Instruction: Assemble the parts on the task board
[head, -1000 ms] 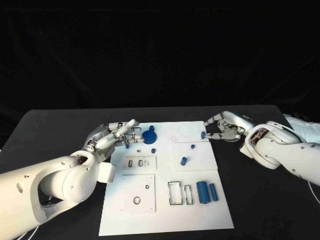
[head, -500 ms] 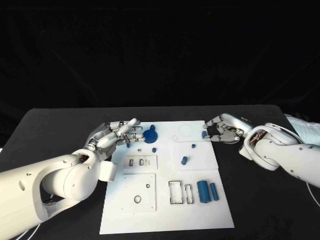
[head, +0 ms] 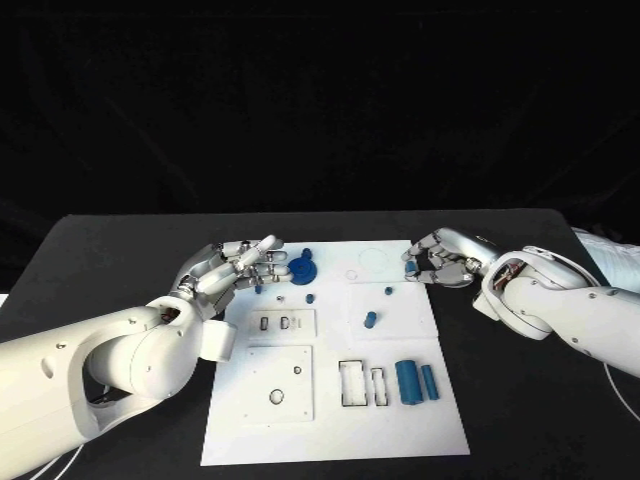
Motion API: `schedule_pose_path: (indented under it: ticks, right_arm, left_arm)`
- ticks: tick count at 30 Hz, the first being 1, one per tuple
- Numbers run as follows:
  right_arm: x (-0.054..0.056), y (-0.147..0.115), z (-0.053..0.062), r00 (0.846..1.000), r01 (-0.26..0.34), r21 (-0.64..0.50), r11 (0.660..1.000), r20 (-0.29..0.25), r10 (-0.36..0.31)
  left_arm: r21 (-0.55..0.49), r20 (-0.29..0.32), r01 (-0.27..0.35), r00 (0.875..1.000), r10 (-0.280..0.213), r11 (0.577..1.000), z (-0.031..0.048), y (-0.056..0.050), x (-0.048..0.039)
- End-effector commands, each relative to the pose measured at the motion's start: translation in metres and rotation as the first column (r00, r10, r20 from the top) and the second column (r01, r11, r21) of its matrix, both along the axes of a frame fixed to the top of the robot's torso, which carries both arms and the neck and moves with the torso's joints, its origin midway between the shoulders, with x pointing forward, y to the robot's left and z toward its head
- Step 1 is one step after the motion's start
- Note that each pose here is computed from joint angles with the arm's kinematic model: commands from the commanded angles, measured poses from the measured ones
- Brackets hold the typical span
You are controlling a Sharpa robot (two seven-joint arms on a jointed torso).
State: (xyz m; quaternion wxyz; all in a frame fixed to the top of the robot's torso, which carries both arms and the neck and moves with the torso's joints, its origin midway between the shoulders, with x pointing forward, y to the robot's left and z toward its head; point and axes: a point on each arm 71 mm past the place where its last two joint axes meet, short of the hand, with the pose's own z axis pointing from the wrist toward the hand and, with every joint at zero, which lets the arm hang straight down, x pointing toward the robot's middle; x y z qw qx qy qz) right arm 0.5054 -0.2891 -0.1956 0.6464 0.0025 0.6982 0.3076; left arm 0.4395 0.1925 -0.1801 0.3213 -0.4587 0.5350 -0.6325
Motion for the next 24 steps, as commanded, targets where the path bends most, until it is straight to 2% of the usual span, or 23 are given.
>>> schedule_pose_path:
  ticks: [1, 24]
  right_arm:
    - [-0.0003, 0.0018, -0.0027, 1.000, -0.016, -0.008, 1.000, -0.026, 0.015]
    - [0.0004, 0.0004, -0.0048, 0.999, -0.014, -0.022, 1.000, -0.029, 0.013]
  left_arm:
    - [-0.014, 0.003, 0.019, 1.000, -0.019, 1.000, 0.0009, -0.0021, -0.0005]
    - [-0.013, 0.001, 0.020, 1.000, -0.020, 1.000, 0.0008, -0.0014, -0.0007]
